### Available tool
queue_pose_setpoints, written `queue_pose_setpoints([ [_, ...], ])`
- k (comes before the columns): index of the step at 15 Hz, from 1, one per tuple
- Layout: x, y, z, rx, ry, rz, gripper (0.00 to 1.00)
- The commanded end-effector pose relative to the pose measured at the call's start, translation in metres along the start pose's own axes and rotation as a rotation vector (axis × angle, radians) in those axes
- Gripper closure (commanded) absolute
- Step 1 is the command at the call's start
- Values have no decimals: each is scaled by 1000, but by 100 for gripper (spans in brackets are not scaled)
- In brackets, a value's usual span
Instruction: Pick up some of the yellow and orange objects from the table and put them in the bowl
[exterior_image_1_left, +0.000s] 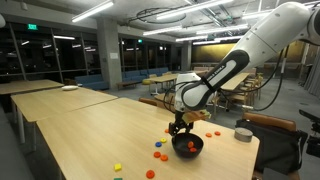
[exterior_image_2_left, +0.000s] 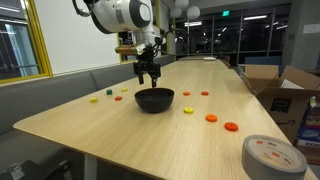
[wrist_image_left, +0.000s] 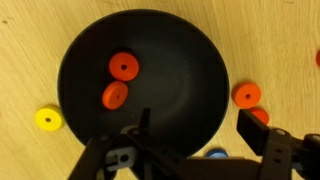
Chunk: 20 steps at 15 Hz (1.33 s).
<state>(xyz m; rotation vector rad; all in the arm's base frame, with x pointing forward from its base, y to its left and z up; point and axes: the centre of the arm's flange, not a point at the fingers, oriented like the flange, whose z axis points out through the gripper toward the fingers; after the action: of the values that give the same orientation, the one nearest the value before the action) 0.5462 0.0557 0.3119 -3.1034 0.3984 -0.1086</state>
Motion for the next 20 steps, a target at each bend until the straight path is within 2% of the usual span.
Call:
queue_pose_setpoints([
  [1,21,-16,-5,11,3,-39,0],
  [5,33,-56,-13,17,29,-178,0],
  [8,36,-84,-9,28,16,-303,0],
  [11,36,-96,5,27,-13,-382,0],
  [17,40,-94,43,20,-80,-434,0],
  [20,43,-96,55,25,-84,-415,0],
])
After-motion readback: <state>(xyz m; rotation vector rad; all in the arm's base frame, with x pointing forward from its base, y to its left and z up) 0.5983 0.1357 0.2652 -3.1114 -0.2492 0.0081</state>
